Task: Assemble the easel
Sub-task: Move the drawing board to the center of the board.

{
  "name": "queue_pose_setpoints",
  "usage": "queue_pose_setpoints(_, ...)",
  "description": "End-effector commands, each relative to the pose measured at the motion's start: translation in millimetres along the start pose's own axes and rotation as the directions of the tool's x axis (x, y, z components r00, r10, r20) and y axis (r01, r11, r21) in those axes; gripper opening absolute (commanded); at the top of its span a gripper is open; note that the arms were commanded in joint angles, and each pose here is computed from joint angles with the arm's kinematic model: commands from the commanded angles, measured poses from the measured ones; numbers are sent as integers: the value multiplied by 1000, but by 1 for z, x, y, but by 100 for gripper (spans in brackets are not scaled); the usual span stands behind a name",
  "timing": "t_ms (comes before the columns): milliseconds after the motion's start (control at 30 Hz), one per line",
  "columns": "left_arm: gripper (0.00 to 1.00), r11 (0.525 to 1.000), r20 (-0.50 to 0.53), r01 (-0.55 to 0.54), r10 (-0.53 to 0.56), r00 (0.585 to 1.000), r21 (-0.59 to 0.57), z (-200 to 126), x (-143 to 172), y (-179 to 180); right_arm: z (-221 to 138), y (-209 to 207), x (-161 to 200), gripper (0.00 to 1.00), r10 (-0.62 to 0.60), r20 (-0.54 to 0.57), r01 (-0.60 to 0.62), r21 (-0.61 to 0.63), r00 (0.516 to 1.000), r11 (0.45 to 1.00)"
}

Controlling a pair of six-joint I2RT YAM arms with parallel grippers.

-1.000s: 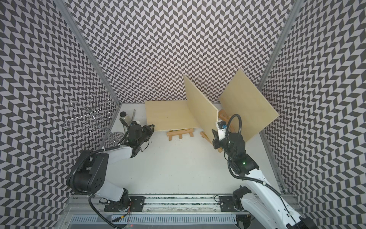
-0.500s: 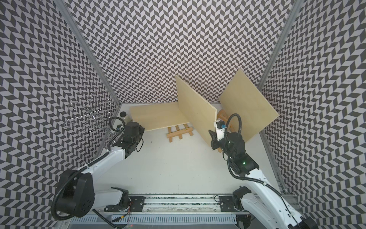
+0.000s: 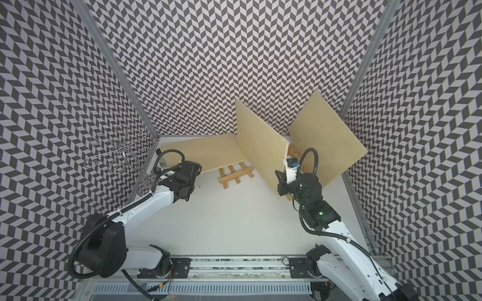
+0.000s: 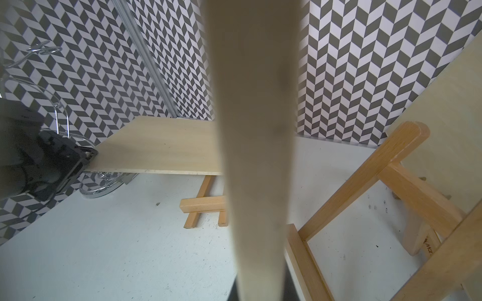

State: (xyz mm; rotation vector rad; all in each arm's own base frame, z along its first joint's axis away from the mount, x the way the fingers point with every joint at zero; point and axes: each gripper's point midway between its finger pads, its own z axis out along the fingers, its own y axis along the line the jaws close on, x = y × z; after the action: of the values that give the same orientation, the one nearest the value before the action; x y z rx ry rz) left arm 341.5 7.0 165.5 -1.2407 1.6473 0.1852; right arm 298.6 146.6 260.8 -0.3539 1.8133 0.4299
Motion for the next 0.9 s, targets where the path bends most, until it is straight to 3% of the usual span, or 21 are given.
queue_pose_setpoints(0,0,795,-126,-522,510,851,-309,-4,-2,107,-9,0,-52,0,-31,148,31,2,989,1000)
queue_pose_setpoints(200,0,819,-149,-511,489,859,-260,-6,3,105,-10,5,-51,0,-53,144,61,-49,988,997)
queue_pose_setpoints(567,58,806,-122,-565,552,825,-176,-13,19,67,-11,0,-80,0,-93,198,95,-4,976,995)
queue_pose_setpoints(700,70,794,-88,-594,587,805,-134,-23,25,45,-12,-2,-95,0,-113,209,111,20,971,994)
queue_pose_setpoints(867,76,785,-31,-613,613,790,-86,-40,24,14,-11,-5,-106,0,-111,197,106,39,974,994)
